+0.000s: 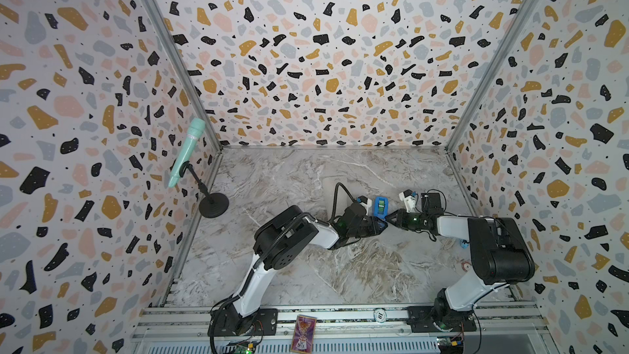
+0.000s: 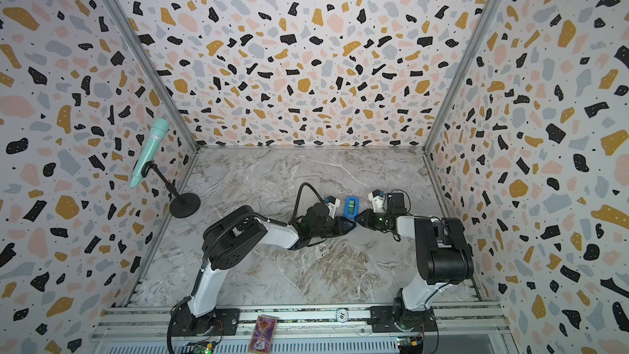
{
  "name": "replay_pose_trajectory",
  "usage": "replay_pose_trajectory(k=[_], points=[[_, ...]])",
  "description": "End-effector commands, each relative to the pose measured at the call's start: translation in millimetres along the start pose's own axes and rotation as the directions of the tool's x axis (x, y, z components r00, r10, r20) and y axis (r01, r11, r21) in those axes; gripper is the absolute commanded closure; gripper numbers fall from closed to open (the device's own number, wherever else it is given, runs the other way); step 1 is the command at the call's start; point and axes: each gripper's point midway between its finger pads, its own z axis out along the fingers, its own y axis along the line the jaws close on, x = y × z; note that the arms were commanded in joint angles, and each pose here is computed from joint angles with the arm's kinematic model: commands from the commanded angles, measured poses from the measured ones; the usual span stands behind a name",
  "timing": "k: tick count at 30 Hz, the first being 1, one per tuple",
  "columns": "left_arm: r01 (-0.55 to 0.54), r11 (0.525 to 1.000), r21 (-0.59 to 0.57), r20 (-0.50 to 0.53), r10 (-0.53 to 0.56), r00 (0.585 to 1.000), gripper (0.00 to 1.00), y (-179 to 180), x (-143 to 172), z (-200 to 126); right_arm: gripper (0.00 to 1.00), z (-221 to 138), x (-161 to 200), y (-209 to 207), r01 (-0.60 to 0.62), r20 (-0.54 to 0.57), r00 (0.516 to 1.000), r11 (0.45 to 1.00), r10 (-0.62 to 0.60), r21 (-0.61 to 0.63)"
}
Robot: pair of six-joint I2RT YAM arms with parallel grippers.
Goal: Wrap wine bottles in bubble wrap
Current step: Tear off the tape using the Tape Cutter.
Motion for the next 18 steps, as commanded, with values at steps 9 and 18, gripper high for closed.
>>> replay_pose_trajectory(k=[9,18], points=[[0.001,0.998,0.068,0.041,-0.004,0.999,1.00,-16,-13,-8,0.70,-20,-15,13,0.037,0.073,0.997,0.999,-0.038,0.010],[-0.006,0.998,0.070,0.035,0.004,0.999,1.00,-22,-14,-16,0.65,-18,-23,15,0.038,0.080,0.996,0.999,-0.037,-0.017]])
